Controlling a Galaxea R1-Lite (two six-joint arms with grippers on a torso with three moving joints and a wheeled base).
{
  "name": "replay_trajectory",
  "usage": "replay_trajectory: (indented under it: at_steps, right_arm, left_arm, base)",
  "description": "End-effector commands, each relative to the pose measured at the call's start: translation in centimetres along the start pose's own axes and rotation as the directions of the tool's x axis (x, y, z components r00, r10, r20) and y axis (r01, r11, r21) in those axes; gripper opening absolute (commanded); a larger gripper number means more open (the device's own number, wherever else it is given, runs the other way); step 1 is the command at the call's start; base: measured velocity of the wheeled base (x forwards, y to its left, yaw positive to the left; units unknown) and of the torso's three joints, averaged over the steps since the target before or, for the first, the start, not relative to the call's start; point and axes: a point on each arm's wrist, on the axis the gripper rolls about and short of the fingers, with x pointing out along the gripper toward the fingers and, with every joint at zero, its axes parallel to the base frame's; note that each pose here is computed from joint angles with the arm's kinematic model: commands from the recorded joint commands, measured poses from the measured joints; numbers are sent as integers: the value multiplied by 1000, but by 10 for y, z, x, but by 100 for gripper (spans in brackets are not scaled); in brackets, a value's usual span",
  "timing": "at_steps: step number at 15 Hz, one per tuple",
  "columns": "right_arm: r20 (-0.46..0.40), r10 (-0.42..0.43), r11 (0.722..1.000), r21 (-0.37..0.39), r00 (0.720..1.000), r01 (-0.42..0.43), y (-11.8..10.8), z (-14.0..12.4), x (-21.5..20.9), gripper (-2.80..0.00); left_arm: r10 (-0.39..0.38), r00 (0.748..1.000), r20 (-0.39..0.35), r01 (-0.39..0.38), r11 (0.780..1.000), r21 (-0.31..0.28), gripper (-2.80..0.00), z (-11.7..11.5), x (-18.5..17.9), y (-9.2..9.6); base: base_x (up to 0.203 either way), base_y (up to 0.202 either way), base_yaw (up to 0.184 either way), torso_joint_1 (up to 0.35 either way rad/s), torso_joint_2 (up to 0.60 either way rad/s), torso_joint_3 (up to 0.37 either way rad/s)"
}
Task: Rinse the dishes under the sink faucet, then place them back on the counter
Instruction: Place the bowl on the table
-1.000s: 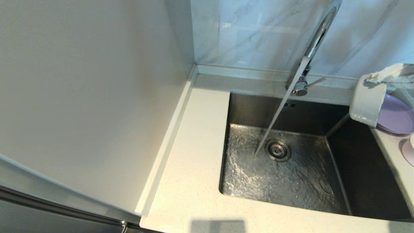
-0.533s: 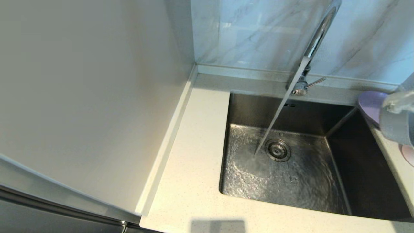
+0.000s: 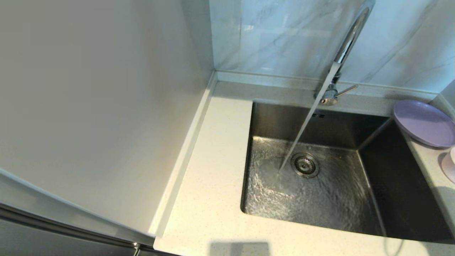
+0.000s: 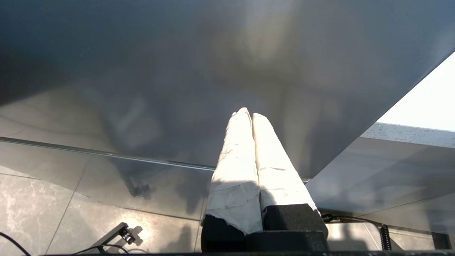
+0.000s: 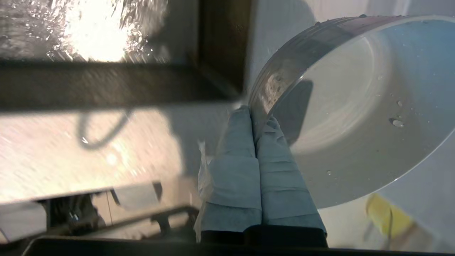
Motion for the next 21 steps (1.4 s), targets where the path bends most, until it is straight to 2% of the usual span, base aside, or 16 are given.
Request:
replay_trajectory:
  at_steps: [1, 4, 6, 9, 14, 21]
  right_arm:
    - [-107, -28, 1000, -5, 994, 28, -1, -10, 12, -280]
    - [-204, -28, 999, -24, 979, 23, 4, -19, 32, -280]
    - [-217, -28, 999, -20, 976, 24, 7, -16, 46, -280]
    - [-256, -59, 998, 23, 965, 67, 4, -6, 76, -280]
    - [-303, -96, 988, 83, 948, 127, -10, 3, 116, -280]
    - [-306, -123, 977, 127, 944, 168, -20, 6, 146, -280]
  left_arm:
    - [0, 1000, 0, 0, 1000, 0, -280, 0, 0, 0]
    - [0, 1000, 0, 0, 1000, 0, -280, 0, 0, 0]
    - [0, 1000, 0, 0, 1000, 0, -280, 0, 0, 0]
    - [0, 1000, 0, 0, 1000, 0, -280, 0, 0, 0]
    - [0, 1000, 0, 0, 1000, 0, -280, 0, 0, 0]
    - [0, 1000, 0, 0, 1000, 0, -280, 0, 0, 0]
  base:
    - [0, 0, 0, 0, 0, 0]
    - [0, 0, 0, 0, 0, 0]
    - [0, 0, 0, 0, 0, 0]
    - [0, 0, 0, 0, 0, 0]
    - [0, 0, 0, 0, 0, 0]
    - [0, 0, 0, 0, 0, 0]
